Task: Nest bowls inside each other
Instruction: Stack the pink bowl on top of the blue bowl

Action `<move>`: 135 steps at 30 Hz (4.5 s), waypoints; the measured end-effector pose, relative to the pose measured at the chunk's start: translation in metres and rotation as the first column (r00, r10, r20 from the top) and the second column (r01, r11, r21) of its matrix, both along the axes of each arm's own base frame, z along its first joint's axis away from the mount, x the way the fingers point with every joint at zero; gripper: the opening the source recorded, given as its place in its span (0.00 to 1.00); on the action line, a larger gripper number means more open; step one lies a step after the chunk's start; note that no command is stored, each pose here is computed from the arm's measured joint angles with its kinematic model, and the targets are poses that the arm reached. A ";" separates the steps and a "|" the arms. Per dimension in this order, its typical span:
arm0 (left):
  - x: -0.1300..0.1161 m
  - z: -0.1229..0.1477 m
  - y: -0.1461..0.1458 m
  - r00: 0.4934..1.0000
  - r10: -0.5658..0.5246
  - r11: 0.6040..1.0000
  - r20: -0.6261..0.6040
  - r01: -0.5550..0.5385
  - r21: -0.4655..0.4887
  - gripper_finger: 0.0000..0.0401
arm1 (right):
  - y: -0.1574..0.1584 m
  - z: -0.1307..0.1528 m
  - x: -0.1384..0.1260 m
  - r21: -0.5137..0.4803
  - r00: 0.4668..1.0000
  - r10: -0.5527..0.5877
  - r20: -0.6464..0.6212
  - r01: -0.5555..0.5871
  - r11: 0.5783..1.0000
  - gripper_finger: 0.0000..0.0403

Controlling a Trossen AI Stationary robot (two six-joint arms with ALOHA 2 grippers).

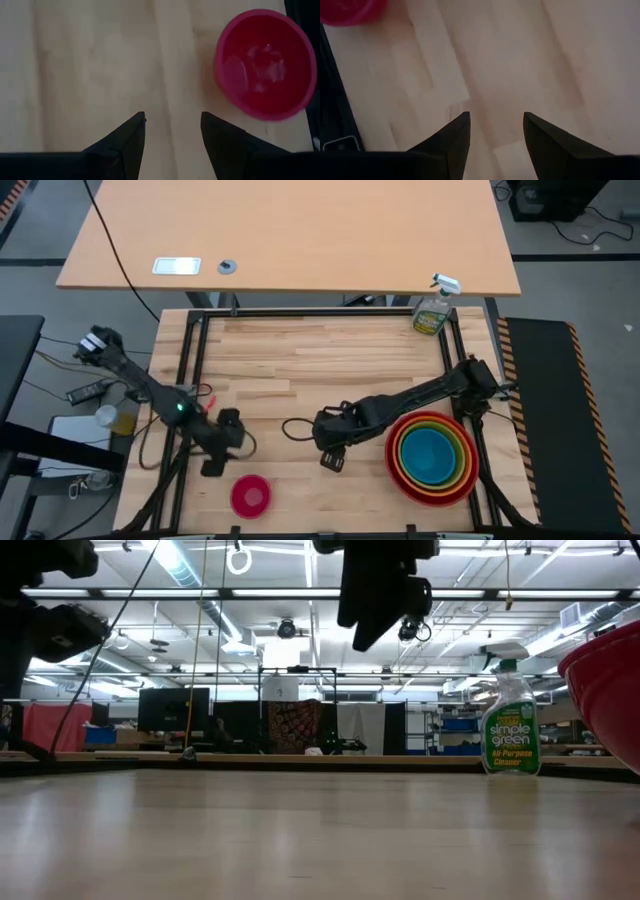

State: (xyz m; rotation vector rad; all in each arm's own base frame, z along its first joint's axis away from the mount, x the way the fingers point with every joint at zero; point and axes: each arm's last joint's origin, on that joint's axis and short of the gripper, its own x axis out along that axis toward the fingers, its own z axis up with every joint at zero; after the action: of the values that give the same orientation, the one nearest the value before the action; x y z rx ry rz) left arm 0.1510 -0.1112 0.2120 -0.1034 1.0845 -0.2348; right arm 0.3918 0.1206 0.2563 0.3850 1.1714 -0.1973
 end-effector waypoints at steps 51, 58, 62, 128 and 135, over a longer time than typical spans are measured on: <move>0.033 -0.058 -0.057 0.998 0.029 0.998 -0.064 -0.033 -0.062 0.14 | 0.049 0.003 0.002 -0.110 0.972 0.104 0.212 -0.082 0.991 0.47; 0.047 -0.054 -0.044 0.999 0.033 0.999 0.004 -0.033 -0.033 0.04 | 0.064 0.004 0.011 -0.202 0.917 0.233 0.325 -0.174 0.964 0.47; 0.065 -0.052 -0.028 0.994 0.077 0.997 0.080 -0.076 -0.020 0.04 | 0.071 -0.004 0.014 -0.277 0.894 0.312 0.322 -0.227 0.934 0.47; 0.110 -0.031 0.035 0.870 0.283 0.944 0.404 -0.327 0.044 0.59 | 0.022 -0.089 0.033 -0.328 0.935 -0.308 0.173 0.350 0.877 0.05; 0.080 -0.017 0.029 0.839 0.218 0.956 0.499 -0.287 0.064 0.60 | 0.026 -0.052 0.012 -0.339 0.949 -0.278 0.147 0.313 0.887 0.05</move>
State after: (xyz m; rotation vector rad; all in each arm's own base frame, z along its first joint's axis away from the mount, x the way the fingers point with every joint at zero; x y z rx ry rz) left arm 0.2311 -0.0818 0.1948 -0.0591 0.5673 0.0572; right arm 0.4035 0.1461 0.2045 0.2443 0.9532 -0.6455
